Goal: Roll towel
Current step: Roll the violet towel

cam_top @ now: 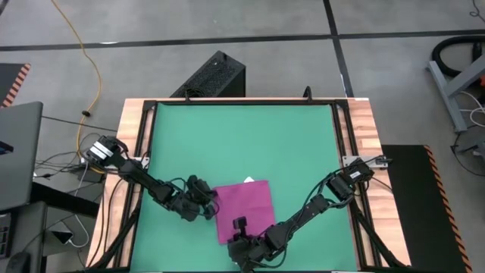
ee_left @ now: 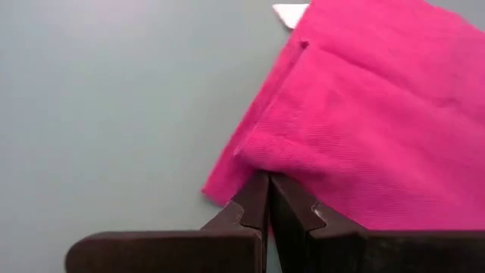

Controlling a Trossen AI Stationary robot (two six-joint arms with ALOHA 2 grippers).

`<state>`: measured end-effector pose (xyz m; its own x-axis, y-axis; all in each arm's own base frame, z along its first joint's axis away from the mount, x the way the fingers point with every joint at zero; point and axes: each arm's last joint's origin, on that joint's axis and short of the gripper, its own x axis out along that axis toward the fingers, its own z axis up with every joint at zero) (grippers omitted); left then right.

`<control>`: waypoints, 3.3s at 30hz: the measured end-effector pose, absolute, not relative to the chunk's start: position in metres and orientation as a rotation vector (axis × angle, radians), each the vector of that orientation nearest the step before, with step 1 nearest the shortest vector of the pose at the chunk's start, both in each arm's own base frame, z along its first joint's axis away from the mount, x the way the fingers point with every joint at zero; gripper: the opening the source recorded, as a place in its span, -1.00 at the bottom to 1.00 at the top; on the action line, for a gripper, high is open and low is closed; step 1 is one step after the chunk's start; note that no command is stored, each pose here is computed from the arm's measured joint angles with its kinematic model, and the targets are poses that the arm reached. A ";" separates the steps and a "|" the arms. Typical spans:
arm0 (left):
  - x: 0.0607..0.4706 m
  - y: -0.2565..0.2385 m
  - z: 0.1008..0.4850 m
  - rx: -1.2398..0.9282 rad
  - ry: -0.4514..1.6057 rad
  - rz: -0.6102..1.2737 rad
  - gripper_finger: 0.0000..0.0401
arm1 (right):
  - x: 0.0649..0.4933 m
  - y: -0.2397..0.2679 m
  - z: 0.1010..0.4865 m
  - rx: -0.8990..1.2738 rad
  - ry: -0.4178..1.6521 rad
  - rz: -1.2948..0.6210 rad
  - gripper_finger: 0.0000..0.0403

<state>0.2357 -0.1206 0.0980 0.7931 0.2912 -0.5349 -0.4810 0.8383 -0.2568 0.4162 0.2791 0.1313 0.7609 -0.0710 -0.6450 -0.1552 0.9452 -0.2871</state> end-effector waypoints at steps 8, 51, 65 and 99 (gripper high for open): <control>0.226 -0.121 0.141 -0.485 0.480 0.305 -1.00 | 0.416 0.278 0.131 -0.342 0.718 0.047 -0.74; 0.240 -0.138 0.091 -0.483 0.588 0.349 -1.00 | 0.398 0.298 0.138 -0.464 0.750 0.118 -0.24; 0.234 -0.143 0.088 -0.439 0.623 0.337 -1.00 | 0.332 0.330 0.151 -0.422 0.904 0.007 -0.17; 0.233 -0.143 0.088 -0.426 0.631 0.329 -1.00 | 0.313 0.300 0.125 -0.453 0.970 -0.294 -0.47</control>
